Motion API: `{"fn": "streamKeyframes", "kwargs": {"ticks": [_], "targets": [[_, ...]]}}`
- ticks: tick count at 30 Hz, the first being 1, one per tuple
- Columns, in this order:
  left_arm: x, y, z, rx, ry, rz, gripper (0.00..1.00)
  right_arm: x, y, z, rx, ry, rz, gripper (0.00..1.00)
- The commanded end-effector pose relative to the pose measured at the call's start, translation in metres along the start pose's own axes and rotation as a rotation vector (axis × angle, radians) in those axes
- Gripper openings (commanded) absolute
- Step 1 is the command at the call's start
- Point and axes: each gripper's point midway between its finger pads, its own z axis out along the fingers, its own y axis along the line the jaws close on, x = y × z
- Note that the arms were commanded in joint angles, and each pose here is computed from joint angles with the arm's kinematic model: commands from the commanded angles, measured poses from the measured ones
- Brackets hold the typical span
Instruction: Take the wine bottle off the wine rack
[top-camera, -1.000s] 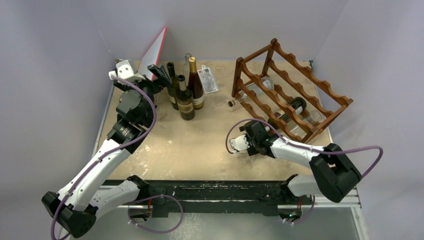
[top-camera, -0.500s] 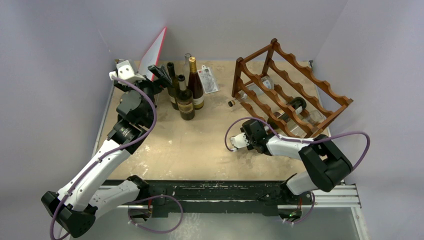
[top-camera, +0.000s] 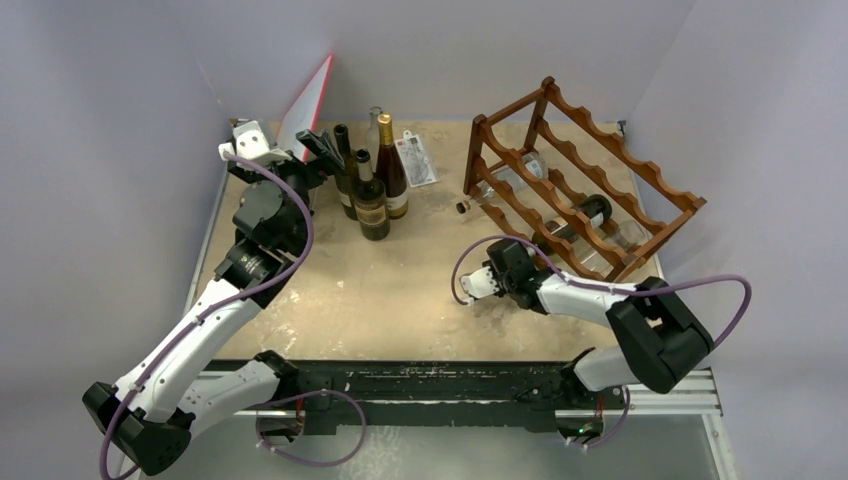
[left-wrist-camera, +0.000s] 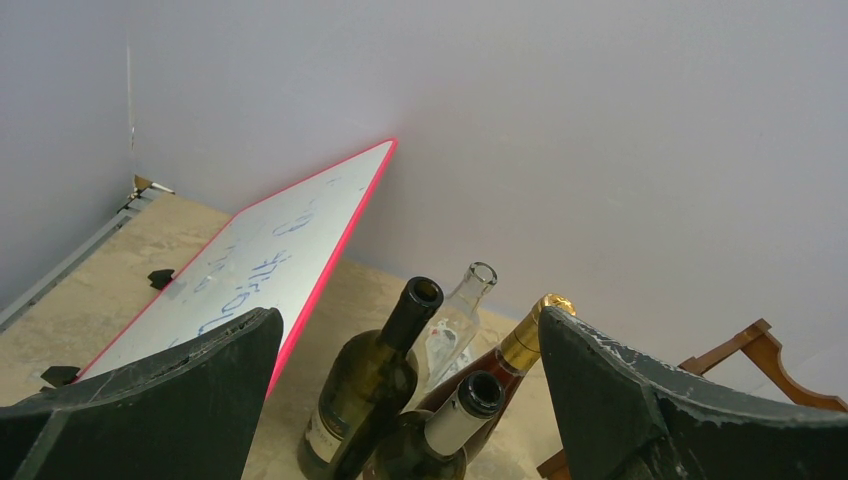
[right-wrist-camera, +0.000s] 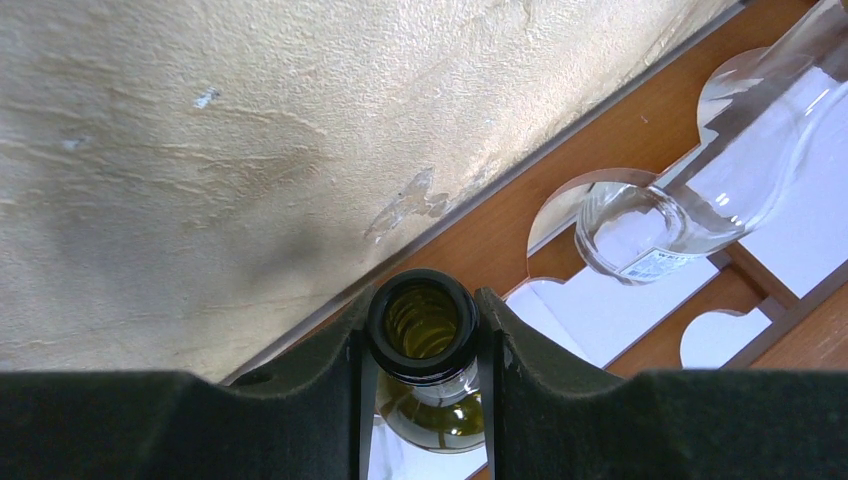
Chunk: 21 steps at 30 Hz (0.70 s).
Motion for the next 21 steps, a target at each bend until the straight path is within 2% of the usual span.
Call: {"fn": "streamKeyframes", "kwargs": {"ticks": [1,9,12,21], "targets": [[-0.021,-0.006,-0.002,0.017,-0.047,-0.032,1.0,-0.006,-0.008,-0.007,0.017,-0.031,0.005,0.22],[-0.018,-0.007,-0.001,0.017,-0.041,-0.026,1.0,-0.029,-0.006,-0.014,0.01,-0.109,-0.011,0.08],[-0.018,-0.007,-0.001,0.017,-0.04,-0.027,1.0,-0.042,-0.01,-0.02,0.021,-0.147,-0.004,0.0],[-0.016,-0.007,0.0,0.015,-0.036,-0.023,1.0,-0.068,-0.026,-0.042,0.059,-0.218,0.011,0.0]]}}
